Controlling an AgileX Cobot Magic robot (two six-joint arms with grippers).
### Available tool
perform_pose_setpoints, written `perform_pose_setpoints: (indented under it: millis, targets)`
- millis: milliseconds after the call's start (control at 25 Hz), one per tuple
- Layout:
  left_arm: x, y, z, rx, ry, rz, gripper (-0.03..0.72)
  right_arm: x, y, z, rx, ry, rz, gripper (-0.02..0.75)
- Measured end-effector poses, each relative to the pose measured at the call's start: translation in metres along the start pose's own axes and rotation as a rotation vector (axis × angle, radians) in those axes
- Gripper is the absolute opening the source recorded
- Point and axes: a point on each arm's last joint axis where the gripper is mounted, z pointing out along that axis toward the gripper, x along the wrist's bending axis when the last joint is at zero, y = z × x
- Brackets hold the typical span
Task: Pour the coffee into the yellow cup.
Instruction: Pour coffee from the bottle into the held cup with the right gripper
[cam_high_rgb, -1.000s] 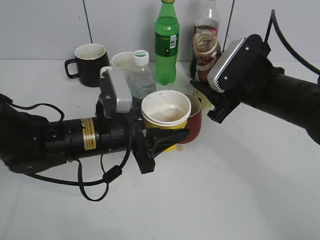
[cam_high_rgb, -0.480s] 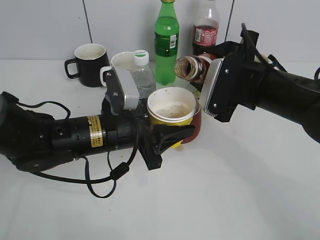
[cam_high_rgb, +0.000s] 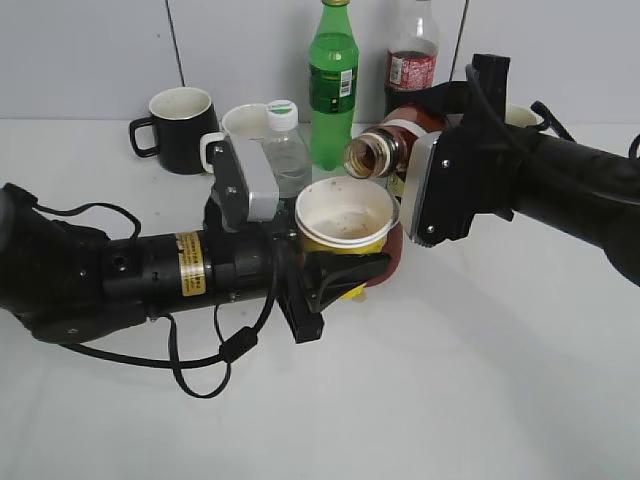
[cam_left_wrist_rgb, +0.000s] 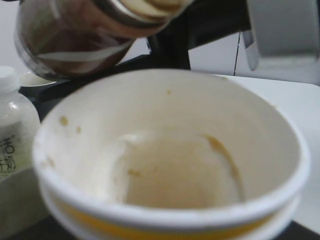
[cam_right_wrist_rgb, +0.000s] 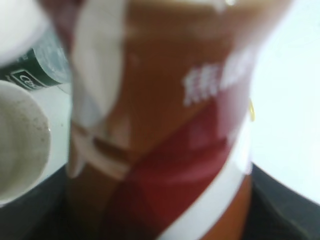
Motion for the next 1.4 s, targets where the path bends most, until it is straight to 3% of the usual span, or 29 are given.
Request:
perform_pose_setpoints:
  millis: [1400]
  targets:
    - [-0.0088, -0.0028, -0.0005, 0.027, -0.096, 0.046, 0.378, -0.0007, 0.0001, 0.0, -0.001, -0.008, -0.2, 0.501]
